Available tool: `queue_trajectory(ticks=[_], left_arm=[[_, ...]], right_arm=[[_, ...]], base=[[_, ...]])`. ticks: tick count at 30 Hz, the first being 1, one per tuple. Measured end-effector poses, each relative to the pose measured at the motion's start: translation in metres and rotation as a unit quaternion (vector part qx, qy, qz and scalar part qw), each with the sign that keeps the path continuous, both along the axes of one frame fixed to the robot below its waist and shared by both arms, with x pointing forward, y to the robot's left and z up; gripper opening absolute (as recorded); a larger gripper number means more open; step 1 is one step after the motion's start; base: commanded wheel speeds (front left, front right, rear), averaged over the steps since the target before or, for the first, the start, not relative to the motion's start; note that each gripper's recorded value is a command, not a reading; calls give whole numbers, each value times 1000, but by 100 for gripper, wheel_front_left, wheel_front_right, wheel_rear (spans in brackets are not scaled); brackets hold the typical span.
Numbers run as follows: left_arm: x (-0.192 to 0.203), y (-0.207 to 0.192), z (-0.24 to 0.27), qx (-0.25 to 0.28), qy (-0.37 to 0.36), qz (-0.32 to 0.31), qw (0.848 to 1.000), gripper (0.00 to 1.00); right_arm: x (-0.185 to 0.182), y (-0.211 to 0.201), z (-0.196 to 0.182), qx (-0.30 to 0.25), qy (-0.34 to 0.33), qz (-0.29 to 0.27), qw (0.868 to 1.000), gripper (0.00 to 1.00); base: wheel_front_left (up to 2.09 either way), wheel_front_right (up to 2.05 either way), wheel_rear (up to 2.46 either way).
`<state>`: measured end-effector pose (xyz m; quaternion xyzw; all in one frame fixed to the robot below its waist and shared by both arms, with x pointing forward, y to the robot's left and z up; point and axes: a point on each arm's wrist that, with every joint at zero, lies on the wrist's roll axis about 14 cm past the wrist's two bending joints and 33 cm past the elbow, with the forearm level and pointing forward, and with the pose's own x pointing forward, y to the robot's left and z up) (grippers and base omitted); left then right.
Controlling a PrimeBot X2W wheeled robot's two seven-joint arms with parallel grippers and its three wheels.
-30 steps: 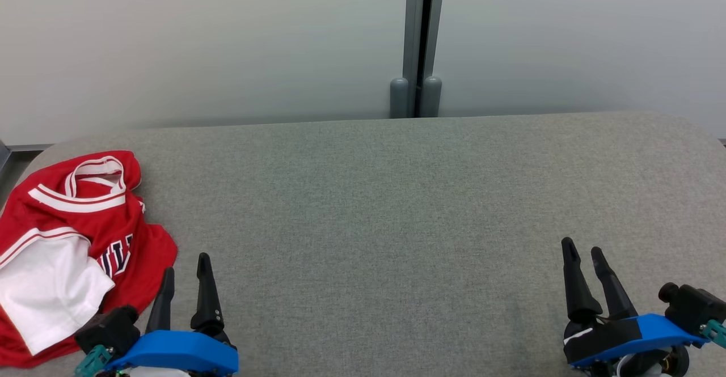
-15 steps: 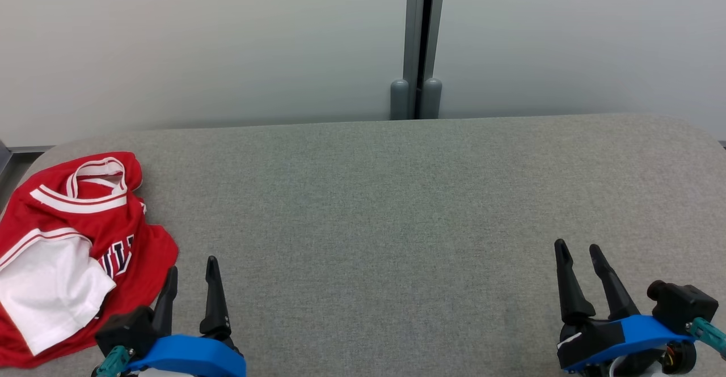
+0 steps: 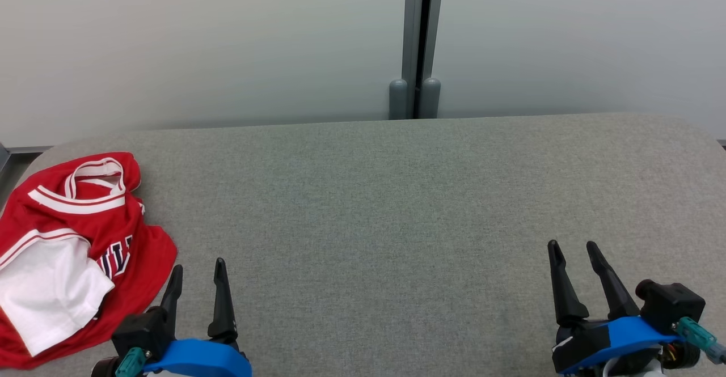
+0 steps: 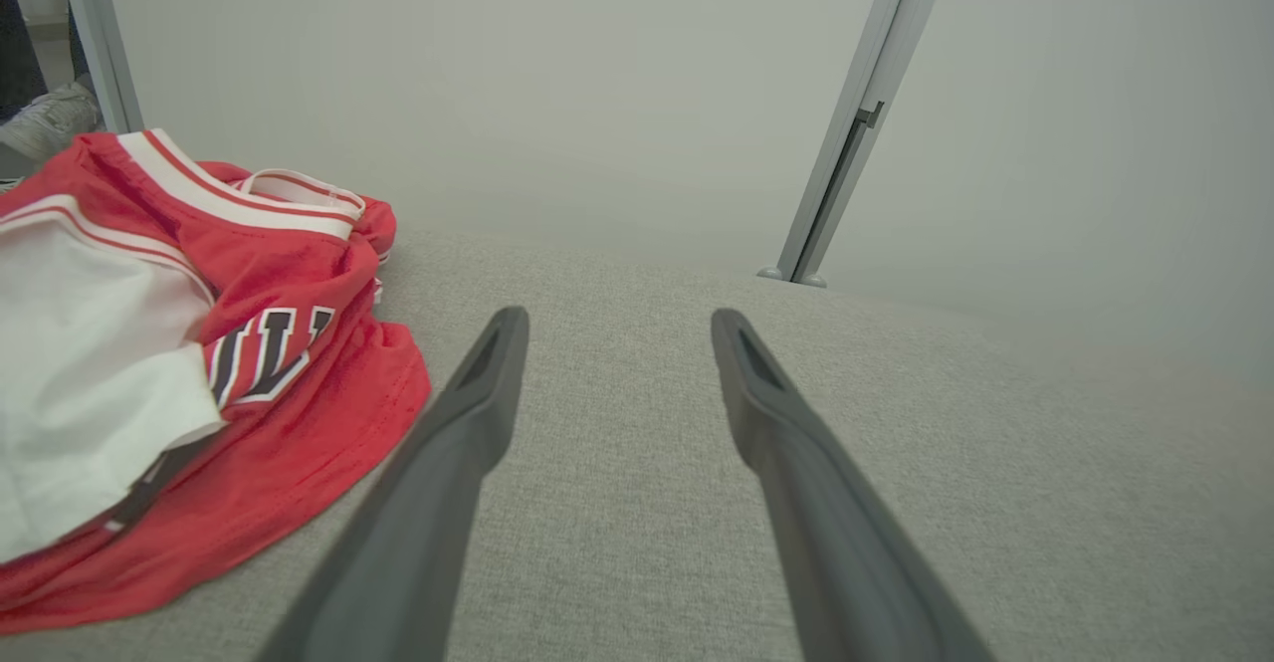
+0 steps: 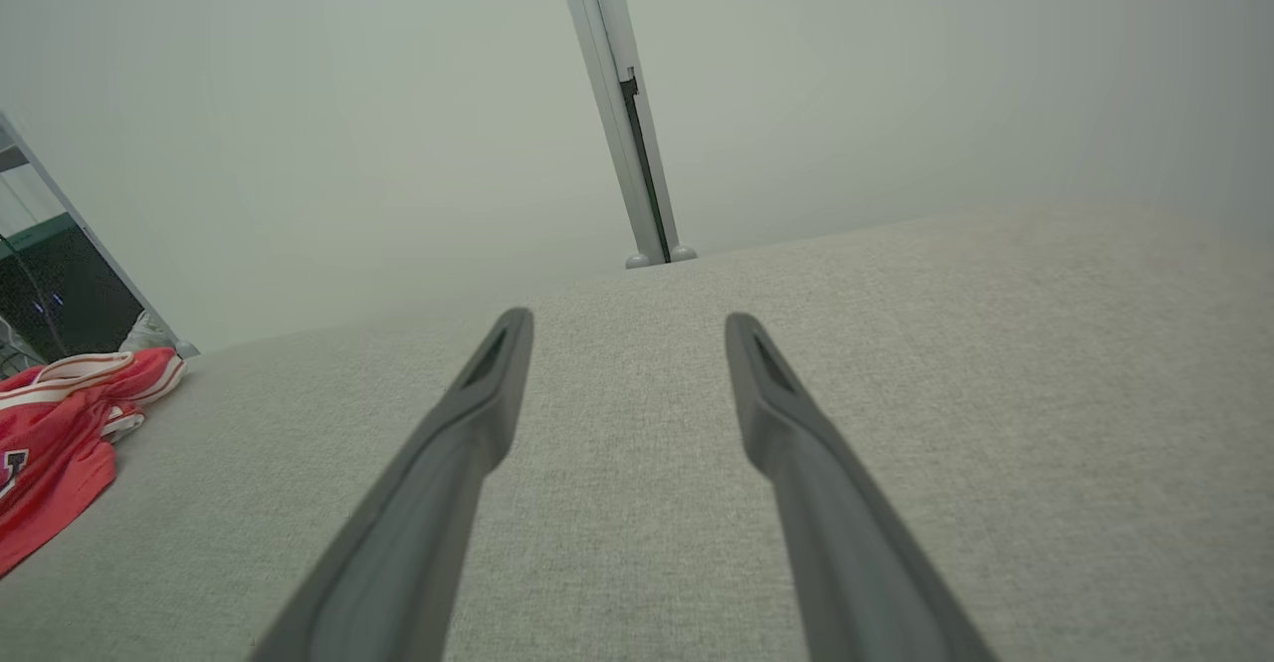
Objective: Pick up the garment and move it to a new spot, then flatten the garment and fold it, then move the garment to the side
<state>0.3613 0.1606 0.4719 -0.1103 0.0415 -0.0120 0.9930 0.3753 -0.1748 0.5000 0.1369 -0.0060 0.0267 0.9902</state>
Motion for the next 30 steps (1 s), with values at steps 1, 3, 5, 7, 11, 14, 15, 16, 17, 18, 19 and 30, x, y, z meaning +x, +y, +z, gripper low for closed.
queue_trajectory(ticks=[1,3,5,7,11,14,15,16,17,18,19,30], left_arm=[[0,0,0,3,0,-1,1000,100],[0,0,0,10,-1,-2,1000,100],[0,-1,0,15,-2,-4,1000,100],[0,-1,0,22,-2,-7,1000,100],[0,-3,0,35,-4,-10,999,100],[-1,-6,1,44,-7,-16,999,100],[-1,-7,1,47,-7,-18,999,100],[-1,-8,1,50,-8,-18,999,100],[-1,-8,1,53,-8,-19,998,100],[-2,-8,1,56,-8,-21,998,100],[-2,-9,1,59,-9,-22,998,100],[-3,-13,3,86,-19,-32,996,100]], right_arm=[[0,0,0,-4,-1,1,1000,100],[0,0,1,-11,-2,2,1000,100],[0,1,1,-18,-3,3,1000,100],[0,1,2,-25,-5,3,1000,100],[0,0,2,-40,-8,3,999,100],[0,0,3,-49,-10,4,999,100],[0,0,3,-52,-10,4,999,100],[-1,0,3,-56,-10,4,998,100],[-1,0,3,-60,-11,5,998,100],[-1,0,4,-64,-13,5,998,100],[-1,0,4,-67,-14,5,998,100],[-1,2,6,-98,-21,11,995,100]], base=[[0,0,0],[0,0,0],[0,0,0],[0,0,0],[0,0,0],[0,0,0],[0,0,0],[0,0,0],[0,0,0],[0,0,0],[0,0,0],[0,0,0]])
